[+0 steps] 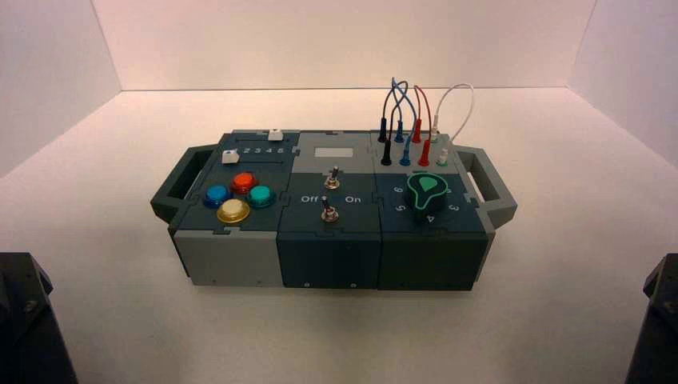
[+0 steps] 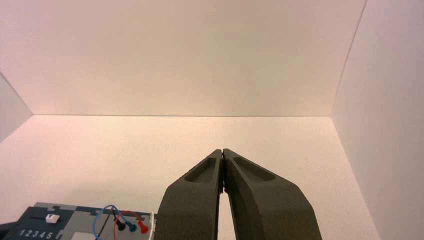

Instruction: Turn the knob to position 3.

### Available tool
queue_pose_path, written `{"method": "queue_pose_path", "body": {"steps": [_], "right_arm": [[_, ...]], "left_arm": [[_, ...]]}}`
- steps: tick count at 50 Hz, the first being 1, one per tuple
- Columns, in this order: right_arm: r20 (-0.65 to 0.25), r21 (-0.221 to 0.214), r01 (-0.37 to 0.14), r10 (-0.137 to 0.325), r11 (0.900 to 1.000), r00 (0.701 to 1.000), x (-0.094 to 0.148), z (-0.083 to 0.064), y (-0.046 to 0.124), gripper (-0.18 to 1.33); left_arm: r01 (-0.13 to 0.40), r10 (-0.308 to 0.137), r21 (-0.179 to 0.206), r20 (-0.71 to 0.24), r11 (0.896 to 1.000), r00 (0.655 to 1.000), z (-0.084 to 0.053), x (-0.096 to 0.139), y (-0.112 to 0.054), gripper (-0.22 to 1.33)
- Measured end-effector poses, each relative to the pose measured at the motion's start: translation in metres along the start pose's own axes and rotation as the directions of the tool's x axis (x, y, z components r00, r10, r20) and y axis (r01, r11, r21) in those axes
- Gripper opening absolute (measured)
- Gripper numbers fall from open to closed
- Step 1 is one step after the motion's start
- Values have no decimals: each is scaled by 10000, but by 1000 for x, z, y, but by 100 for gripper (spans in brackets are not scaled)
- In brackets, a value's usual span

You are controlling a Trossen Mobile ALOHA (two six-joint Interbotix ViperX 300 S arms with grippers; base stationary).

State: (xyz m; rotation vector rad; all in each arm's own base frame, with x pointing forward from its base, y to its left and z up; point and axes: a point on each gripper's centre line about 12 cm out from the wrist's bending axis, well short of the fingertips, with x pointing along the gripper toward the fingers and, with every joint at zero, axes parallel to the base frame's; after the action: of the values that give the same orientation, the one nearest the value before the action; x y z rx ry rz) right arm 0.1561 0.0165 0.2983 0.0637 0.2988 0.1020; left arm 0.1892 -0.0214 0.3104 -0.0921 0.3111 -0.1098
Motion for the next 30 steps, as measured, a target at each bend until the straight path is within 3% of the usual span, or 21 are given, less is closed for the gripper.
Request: {"method": "queue_pose_path", "body": {"steps": [23, 28, 30], "right_arm": [[-184, 16, 1, -1, 10000, 9998, 0, -2, 0, -14], [-886, -30, -153, 150, 9999, 9960, 2, -10, 3, -14], [-1109, -59, -251, 243, 9997, 9935, 3, -12, 4, -14]], "left_arm": [[5, -5, -14, 15, 10000, 10000, 0, 0, 0, -17], [265, -262, 129, -231, 9996, 9994, -3, 3, -5, -17], [635, -617, 334, -523, 9974, 9967, -7, 6, -13, -17]]}}
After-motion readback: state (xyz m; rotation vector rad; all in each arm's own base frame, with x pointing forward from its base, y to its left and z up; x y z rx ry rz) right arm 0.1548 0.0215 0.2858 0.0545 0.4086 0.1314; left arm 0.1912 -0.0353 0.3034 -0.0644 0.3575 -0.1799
